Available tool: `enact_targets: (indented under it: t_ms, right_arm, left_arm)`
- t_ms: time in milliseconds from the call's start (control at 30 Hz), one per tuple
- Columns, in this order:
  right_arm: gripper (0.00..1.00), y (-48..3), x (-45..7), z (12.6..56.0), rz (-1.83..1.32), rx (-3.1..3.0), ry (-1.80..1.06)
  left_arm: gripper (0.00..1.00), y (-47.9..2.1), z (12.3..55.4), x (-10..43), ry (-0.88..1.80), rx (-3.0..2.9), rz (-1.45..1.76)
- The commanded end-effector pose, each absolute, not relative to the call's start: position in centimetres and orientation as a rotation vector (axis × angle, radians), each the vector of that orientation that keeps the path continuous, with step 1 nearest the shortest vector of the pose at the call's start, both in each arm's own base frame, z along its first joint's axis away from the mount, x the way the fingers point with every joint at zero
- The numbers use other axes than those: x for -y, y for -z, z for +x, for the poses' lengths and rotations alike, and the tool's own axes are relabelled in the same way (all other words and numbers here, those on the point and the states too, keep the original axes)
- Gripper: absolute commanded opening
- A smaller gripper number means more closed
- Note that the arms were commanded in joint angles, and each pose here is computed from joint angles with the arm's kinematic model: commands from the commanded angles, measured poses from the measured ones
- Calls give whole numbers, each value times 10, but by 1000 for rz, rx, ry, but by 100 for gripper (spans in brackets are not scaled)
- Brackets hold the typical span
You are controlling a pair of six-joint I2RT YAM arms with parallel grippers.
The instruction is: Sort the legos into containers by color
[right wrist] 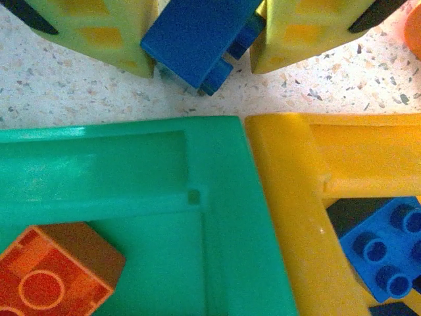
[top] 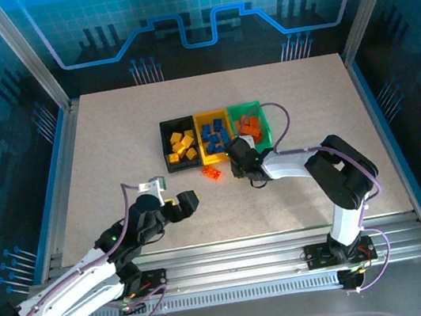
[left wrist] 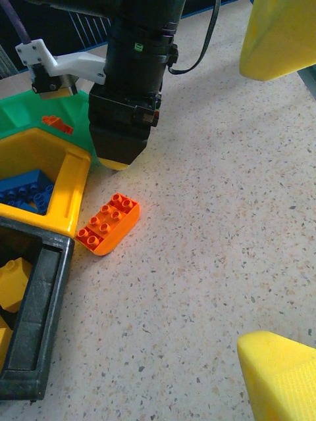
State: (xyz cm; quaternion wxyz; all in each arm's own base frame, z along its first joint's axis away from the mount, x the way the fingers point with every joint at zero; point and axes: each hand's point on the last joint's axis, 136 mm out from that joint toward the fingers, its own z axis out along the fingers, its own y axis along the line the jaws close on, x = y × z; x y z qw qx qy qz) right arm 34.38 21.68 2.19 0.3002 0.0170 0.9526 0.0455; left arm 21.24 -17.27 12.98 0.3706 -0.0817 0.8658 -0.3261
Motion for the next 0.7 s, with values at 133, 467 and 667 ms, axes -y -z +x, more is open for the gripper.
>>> enact_targets:
  t_ms: [133,467,667]
  right_arm:
    - [32,-52,-210,312,-59,-2449,-133]
    - [35,-154,-252,306,-277,-2327,-378]
    - [37,-149,-284,365,-251,-2387,-302]
  left_arm:
    - [99,-129,211,179,868,-2224,-184]
    - [99,-127,212,177,858,-2218,-200]
    - [99,-127,211,176,870,-2221,-210]
